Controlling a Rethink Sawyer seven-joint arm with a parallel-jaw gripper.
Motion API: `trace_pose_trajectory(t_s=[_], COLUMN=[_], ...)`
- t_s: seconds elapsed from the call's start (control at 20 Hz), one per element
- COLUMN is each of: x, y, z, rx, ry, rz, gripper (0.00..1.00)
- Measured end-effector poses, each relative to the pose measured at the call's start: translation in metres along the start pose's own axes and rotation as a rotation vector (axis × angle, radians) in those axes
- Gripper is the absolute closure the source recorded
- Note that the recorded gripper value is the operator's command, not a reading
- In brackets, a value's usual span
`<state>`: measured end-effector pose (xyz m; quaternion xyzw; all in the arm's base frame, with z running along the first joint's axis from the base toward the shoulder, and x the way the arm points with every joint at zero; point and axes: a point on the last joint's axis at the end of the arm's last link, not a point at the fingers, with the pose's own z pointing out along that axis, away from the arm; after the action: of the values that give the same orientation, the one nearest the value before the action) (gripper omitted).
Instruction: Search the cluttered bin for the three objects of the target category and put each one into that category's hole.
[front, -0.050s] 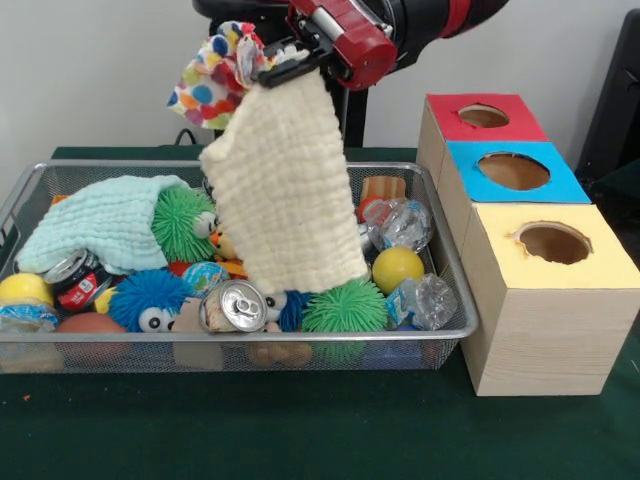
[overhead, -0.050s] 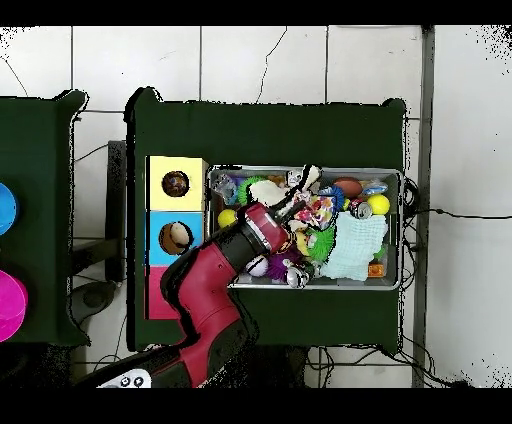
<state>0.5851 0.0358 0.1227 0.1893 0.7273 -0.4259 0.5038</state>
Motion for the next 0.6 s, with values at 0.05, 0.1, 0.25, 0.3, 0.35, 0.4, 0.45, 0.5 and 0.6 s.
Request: trace_pose_trajectory(t_s=[0.05,0.1,0.25,0.3,0.35,0.4,0.45,0.5,0.6], x=[0.001,0.002,0.006,0.006,0.006,0.006,0.006,0.006,0.007], y=[0.0,0.001,0.0,0.0,-0.002,-0.002,-0.005,-0.007,-0.01], z=[0.0,0.0,0.003,0.005,0.006,0.008,0.013,0.014,0.018], rx=[-0.001,-0.002,-0.001,0.0,0.003,0.004,0.009,0.01,0.009], ry=[0.0,0.0,-0.005,-0.007,-0.007,-0.007,0.0,0.003,0.018], rz=[0.002,0.005,0.009,0.01,0.011,0.011,0.011,0.011,0.006], gripper=[0.0,0.0,0.0,0.0,0.0,0.0,0.0,0.0,0.0])
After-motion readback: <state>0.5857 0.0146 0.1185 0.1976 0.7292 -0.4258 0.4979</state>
